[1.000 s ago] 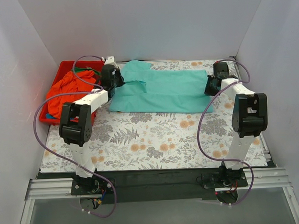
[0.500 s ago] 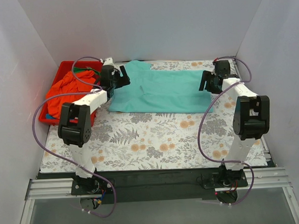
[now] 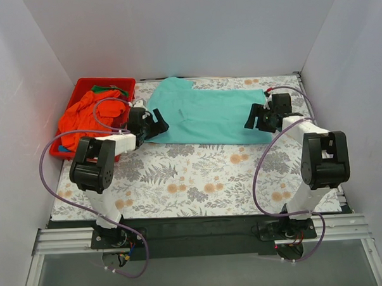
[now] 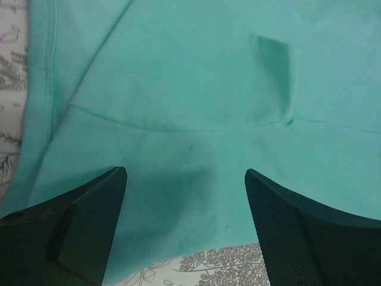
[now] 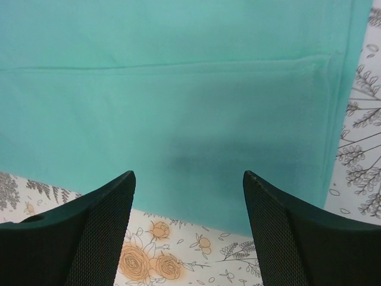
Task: Fold and stack the t-shirts
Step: Fold the tshirt
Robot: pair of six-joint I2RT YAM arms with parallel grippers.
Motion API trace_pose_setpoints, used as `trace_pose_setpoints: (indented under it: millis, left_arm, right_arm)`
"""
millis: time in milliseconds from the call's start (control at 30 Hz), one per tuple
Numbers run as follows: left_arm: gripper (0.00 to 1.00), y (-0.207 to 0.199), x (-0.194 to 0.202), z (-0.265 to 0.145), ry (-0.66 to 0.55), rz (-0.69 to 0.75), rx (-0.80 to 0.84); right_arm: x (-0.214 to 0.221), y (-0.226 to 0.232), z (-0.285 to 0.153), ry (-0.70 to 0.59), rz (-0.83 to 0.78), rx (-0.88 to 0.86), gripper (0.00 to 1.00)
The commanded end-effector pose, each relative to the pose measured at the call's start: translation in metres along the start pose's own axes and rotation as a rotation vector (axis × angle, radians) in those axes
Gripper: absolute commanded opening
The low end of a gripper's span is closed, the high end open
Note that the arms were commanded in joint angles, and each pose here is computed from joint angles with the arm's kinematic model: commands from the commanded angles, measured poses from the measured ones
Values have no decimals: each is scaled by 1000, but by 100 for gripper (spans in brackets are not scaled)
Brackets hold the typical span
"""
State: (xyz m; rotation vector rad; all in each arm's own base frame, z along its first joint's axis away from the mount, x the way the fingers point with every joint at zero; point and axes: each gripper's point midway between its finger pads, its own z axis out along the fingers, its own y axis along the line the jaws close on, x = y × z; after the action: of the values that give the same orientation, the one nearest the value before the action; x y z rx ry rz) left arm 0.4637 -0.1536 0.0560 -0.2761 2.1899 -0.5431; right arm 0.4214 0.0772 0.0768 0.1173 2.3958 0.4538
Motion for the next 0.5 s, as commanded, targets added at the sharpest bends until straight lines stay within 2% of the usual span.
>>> trace_pose_setpoints:
  millis: [0, 467]
  left_arm:
    - [79, -10, -16, -17, -57, -40, 28]
    - [79, 38, 26, -42, -50, -63, -131]
  right_arm:
    - [6, 4, 11, -7, -12, -51, 79]
    - [65, -27, 18, 88, 31, 55, 80]
